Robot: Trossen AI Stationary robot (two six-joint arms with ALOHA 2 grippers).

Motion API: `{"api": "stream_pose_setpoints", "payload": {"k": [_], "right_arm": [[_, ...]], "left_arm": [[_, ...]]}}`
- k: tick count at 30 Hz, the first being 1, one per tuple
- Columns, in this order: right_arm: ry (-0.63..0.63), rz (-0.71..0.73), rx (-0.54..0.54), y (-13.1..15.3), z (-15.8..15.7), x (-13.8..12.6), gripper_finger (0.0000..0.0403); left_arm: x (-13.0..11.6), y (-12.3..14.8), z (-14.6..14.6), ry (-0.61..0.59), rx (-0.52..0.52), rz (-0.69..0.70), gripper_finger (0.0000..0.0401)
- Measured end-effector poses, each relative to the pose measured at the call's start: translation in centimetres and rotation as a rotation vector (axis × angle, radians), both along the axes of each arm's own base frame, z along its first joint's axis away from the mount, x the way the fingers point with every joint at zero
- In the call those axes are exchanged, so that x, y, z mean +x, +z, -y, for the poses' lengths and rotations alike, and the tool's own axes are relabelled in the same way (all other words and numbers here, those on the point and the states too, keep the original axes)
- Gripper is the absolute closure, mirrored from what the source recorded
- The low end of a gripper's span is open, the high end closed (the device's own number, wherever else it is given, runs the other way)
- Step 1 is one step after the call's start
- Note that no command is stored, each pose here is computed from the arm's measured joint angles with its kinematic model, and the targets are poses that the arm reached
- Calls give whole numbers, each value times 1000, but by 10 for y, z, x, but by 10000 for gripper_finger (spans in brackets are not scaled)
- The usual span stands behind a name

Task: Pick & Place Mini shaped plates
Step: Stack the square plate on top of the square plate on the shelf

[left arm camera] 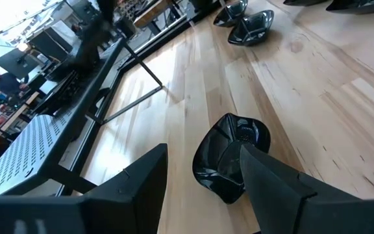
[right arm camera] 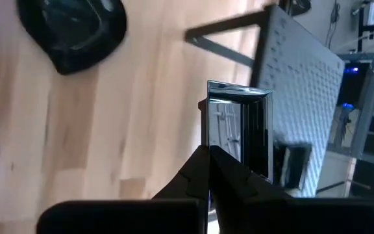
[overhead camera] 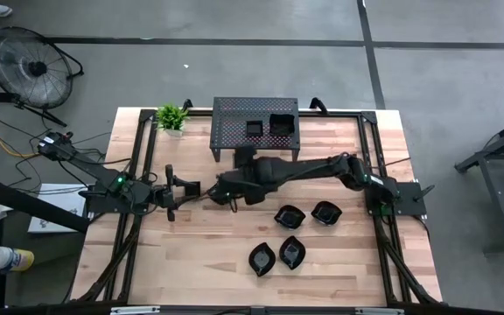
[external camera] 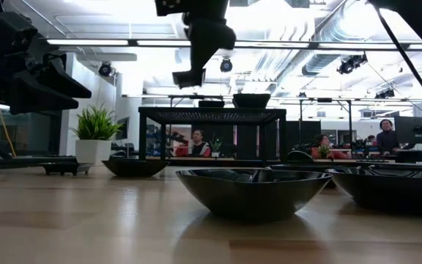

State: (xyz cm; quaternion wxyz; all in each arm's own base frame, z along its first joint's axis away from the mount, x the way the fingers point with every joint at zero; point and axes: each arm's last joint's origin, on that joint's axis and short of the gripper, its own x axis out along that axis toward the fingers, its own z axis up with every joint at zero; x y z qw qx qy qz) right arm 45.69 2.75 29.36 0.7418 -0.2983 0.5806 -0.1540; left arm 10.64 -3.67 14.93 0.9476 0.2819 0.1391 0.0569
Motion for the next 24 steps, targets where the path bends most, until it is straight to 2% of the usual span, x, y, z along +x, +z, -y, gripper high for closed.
{"api": "stream_pose_setpoints", "payload": {"k": [9, 17, 24], "right_arm": [[-59, 0, -25, 24, 38, -15, 402], [-103, -26, -20, 25, 66, -18, 403], [-113, -30, -19, 25, 73, -19, 403]], "left_arm": [[0, 0, 0, 0, 0, 0, 213], [0, 0, 0, 0, 0, -1, 213], [0, 0, 0, 0, 0, 0, 213]]}}
